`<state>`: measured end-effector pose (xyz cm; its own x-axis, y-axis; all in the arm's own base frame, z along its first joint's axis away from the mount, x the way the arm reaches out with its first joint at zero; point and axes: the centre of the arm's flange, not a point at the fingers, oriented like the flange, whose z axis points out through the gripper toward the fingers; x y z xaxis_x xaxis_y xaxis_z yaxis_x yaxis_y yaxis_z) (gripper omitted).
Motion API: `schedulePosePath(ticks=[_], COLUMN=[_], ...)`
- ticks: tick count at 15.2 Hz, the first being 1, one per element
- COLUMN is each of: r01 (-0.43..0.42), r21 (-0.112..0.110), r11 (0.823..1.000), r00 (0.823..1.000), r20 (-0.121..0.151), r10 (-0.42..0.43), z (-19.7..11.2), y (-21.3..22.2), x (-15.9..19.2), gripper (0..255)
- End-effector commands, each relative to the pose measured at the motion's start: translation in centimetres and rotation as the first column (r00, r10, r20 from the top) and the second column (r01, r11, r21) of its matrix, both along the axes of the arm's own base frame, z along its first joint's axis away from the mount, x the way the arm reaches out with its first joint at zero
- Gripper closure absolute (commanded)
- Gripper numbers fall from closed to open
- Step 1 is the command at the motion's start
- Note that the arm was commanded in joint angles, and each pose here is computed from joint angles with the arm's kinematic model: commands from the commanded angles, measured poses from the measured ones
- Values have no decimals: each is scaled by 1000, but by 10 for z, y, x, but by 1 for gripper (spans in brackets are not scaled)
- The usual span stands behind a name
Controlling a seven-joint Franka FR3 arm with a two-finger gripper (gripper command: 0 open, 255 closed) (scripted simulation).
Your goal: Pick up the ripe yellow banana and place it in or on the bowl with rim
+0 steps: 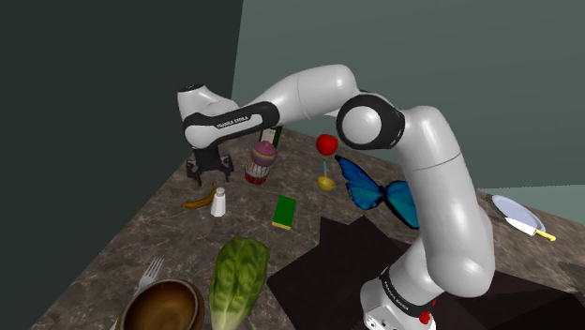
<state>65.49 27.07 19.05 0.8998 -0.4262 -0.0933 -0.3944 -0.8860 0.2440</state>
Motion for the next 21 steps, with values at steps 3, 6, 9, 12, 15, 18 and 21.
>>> schedulePosePath(ticks=[3,6,9,12,15,18,21], r01=[12,12,12,12,12,12,12], r21=[-8,-8,-8,-8,-8,-8,-8], r11=[1000,1000,1000,1000,1000,1000,1000], r00=[1000,1000,1000,1000,1000,1000,1000], r20=[1,1,1,1,1,1,1], r10=[-12,-12,-12,-12,-12,-12,-12], z=[-20,-36,-49,-49,-49,-49,-49], y=[2,-1,-4,-4,-4,-4,-4], x=[15,12,9,9,9,9,9], gripper=[0,0,0,0,0,255,255])
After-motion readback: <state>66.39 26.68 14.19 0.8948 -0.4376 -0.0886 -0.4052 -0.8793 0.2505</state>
